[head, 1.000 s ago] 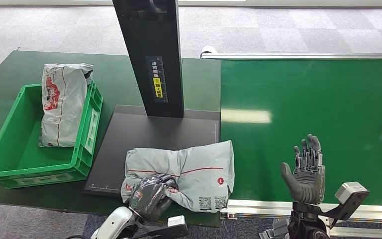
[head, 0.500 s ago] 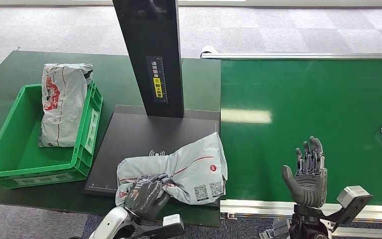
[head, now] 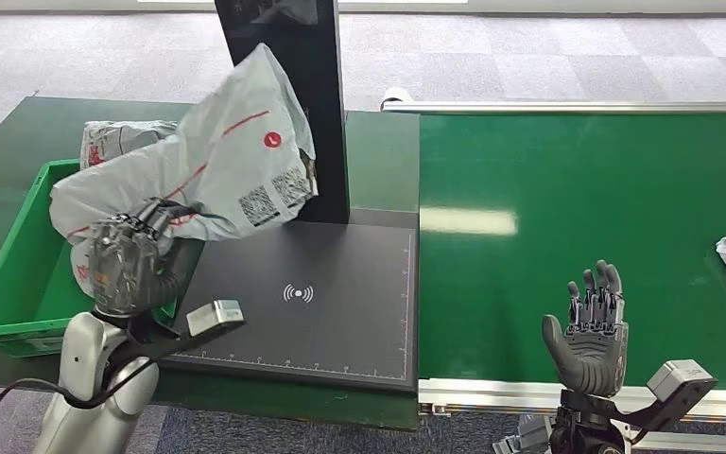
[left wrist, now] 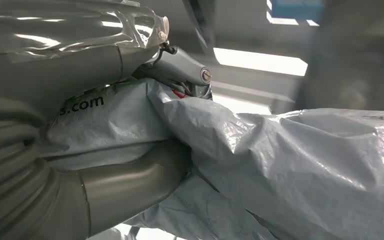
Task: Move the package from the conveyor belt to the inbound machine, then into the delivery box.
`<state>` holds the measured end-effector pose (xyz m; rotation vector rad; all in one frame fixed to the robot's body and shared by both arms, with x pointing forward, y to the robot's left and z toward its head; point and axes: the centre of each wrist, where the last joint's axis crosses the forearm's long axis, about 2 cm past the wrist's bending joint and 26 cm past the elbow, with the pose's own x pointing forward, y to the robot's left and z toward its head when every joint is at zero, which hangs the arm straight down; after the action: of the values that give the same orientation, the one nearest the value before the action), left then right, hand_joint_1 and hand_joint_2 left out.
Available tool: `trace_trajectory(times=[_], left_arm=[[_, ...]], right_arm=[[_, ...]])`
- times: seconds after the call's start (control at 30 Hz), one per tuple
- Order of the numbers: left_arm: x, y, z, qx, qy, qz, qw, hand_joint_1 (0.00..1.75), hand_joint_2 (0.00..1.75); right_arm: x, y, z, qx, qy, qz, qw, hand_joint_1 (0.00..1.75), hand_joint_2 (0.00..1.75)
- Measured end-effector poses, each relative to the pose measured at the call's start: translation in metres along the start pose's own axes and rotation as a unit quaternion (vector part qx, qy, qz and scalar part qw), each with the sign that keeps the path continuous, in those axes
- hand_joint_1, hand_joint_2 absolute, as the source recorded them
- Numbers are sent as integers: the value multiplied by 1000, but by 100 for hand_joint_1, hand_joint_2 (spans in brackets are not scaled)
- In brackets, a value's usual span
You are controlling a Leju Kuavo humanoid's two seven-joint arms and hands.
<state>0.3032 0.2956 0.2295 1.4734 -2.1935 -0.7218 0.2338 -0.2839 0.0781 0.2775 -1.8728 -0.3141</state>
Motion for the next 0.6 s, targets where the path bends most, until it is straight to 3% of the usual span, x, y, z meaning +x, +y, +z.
trace_trajectory(times=[0.13, 0.27, 0.47, 0.6], left_arm=[[-51, 24, -20, 41, 29, -65, 997, 175, 175], [-80, 37, -23, 52, 59, -110, 991, 175, 175], [-148, 44, -6, 11, 145, -191, 971, 173, 175], [-179, 39, 9, -33, 189, -223, 956, 168, 175]], right_arm=[[-2, 1, 0, -3, 2, -6, 1000, 0, 175], [-3, 3, 0, -3, 3, -9, 1000, 0, 175], [-3, 5, 0, -6, 6, -11, 1000, 0, 175], [-4, 7, -1, -1, 10, -12, 1000, 0, 175]])
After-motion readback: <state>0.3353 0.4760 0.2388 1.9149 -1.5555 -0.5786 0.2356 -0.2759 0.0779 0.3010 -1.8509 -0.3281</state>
